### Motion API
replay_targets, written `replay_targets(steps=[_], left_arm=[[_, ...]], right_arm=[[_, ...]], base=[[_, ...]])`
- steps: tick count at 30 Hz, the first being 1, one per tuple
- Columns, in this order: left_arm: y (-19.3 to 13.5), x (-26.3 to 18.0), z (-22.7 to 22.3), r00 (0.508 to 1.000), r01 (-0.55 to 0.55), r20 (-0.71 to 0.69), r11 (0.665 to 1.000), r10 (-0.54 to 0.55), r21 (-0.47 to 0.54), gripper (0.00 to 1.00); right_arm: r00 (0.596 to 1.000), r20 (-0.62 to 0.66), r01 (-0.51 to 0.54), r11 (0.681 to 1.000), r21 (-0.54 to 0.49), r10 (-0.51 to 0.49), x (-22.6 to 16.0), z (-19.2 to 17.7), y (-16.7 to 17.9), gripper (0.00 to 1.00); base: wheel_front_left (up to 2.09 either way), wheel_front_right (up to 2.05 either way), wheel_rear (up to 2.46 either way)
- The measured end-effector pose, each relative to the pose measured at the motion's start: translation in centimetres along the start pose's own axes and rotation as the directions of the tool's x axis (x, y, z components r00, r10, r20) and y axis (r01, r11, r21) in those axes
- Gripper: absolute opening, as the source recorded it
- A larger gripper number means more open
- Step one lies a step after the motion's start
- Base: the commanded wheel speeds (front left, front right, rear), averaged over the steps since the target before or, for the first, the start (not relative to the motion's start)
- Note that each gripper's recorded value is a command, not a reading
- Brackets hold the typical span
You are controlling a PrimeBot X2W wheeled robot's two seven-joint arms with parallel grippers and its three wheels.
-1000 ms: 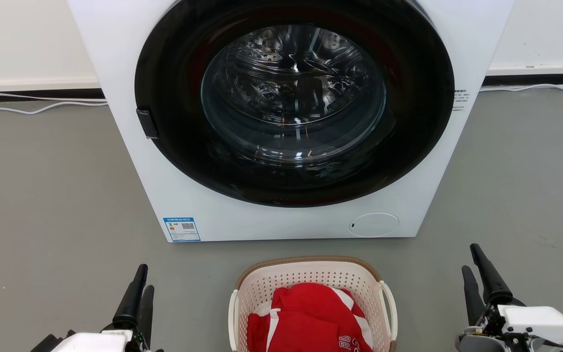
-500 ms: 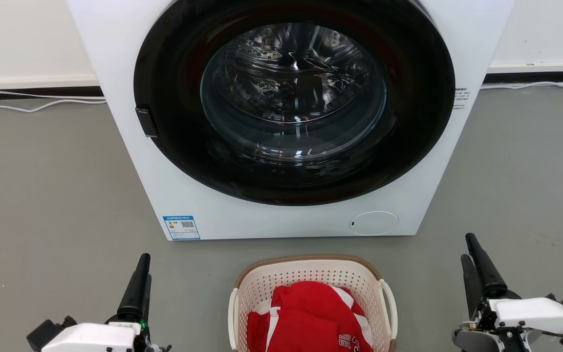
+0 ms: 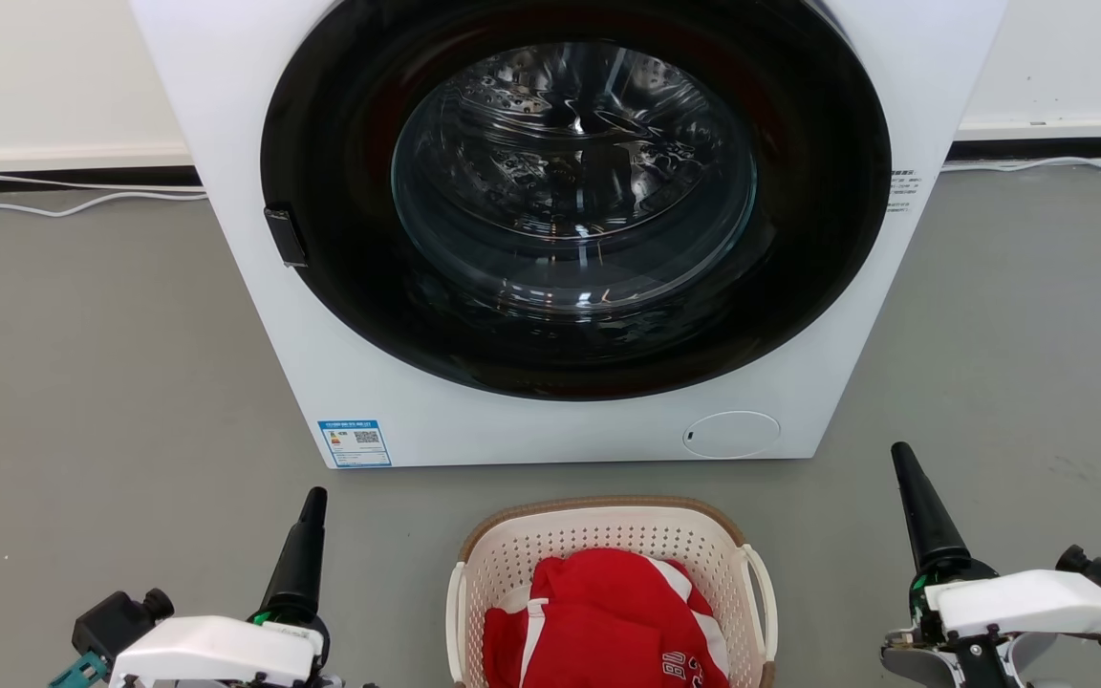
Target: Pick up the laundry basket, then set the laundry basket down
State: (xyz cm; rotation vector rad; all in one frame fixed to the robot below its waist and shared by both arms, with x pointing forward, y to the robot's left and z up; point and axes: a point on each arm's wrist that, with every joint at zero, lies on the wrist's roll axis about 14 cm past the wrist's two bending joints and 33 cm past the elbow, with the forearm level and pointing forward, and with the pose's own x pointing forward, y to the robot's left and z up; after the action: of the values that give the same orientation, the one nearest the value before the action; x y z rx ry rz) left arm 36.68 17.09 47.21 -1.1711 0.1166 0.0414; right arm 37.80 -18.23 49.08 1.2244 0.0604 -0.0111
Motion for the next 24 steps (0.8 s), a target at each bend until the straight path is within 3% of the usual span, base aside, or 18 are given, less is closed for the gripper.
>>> replay_targets(steps=[10, 24], left_arm=[[-1.2, 0.1, -0.5, 1.0, 0.023, -0.007, 0.981, -0.022, 0.191, 1.0], [-2.1, 0.2, -0.7, 0.999, 0.043, 0.006, 0.936, -0.048, 0.349, 1.0]], right_arm=[[0.999, -0.018, -0.033, 0.979, -0.202, 0.03, 0.1, -0.4, 0.9, 1.0], [0.998, -0.006, -0.06, 0.915, -0.399, 0.063, 0.2, -0.3, 1.6, 1.0]], base=[[0.0, 0.0, 0.0], [0.0, 0.0, 0.0]])
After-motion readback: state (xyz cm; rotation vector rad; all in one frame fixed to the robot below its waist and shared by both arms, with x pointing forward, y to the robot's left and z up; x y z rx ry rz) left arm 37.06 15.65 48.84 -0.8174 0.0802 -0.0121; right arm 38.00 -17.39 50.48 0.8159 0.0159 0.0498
